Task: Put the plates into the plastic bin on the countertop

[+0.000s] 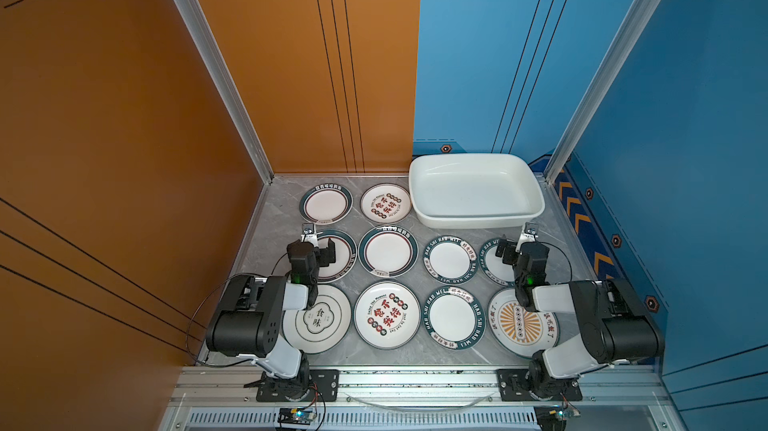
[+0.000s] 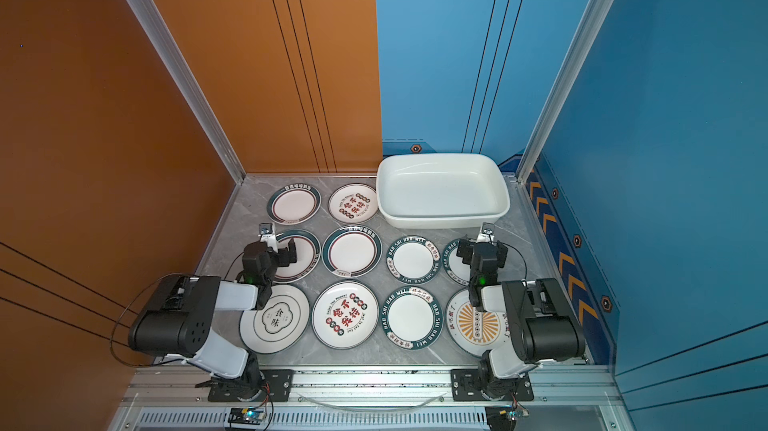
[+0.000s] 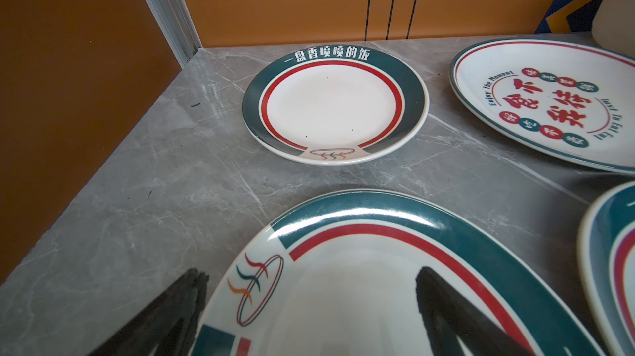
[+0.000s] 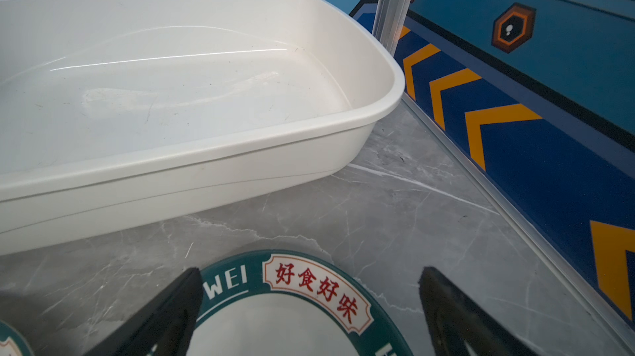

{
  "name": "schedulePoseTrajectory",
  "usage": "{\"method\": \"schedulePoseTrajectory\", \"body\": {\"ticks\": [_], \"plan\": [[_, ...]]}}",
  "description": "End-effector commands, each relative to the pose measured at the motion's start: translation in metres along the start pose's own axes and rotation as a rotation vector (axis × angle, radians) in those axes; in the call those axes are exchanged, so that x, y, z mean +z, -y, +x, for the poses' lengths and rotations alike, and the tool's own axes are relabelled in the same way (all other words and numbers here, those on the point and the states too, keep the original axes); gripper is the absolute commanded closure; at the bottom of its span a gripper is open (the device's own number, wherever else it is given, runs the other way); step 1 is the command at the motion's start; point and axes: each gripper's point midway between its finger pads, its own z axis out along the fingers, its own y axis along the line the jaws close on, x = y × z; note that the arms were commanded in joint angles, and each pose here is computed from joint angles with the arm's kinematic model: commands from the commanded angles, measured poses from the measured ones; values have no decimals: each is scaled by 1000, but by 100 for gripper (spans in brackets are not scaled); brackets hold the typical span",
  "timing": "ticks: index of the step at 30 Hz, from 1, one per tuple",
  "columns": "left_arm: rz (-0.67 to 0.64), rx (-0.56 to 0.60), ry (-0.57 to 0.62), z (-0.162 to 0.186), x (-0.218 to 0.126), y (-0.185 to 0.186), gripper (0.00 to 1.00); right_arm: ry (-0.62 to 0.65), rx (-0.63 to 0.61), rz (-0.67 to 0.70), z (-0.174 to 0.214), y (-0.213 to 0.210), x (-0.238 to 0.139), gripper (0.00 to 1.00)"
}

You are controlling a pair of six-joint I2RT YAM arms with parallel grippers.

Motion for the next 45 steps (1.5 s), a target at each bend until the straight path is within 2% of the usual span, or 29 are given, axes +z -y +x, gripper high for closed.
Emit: {"method": "schedulePoseTrajectory", "body": {"ticks": [1, 23, 25, 30, 32, 34, 37, 39, 40, 43, 45], "plan": [[33, -7, 16, -8, 1, 3, 2, 0, -2, -16, -4, -3, 2, 0], [37, -9, 18, -9, 1, 3, 2, 0, -4, -16, -4, -3, 2, 0], [23, -3, 24, -12, 0, 3, 2, 24, -6, 44, -9, 1, -2, 0], [-43, 23, 90, -34, -25, -1, 2, 60, -21, 46, -15, 0, -12, 0], [-77, 35, 127, -44, -38, -2, 2, 73, -24, 140, -28, 9, -19, 0], [-98, 34, 150, -56, -49, -1, 2, 37, -22, 155, -48, 13, -28, 0], [-98, -55, 114, -71, -59, -2, 2, 28, 55, 46, -77, 3, -41, 0], [-188, -151, 38, -75, -67, -18, 2, 2, 93, -70, -94, -9, -51, 0], [-254, -209, -5, -74, -72, -30, 2, -23, 120, -117, -100, -14, -57, 0], [-336, -346, -109, -67, -81, -48, 2, -73, 218, -164, -109, -20, -69, 0], [-316, -385, -161, -59, -83, -49, 2, -107, 250, -232, -112, -27, -78, 0]]}}
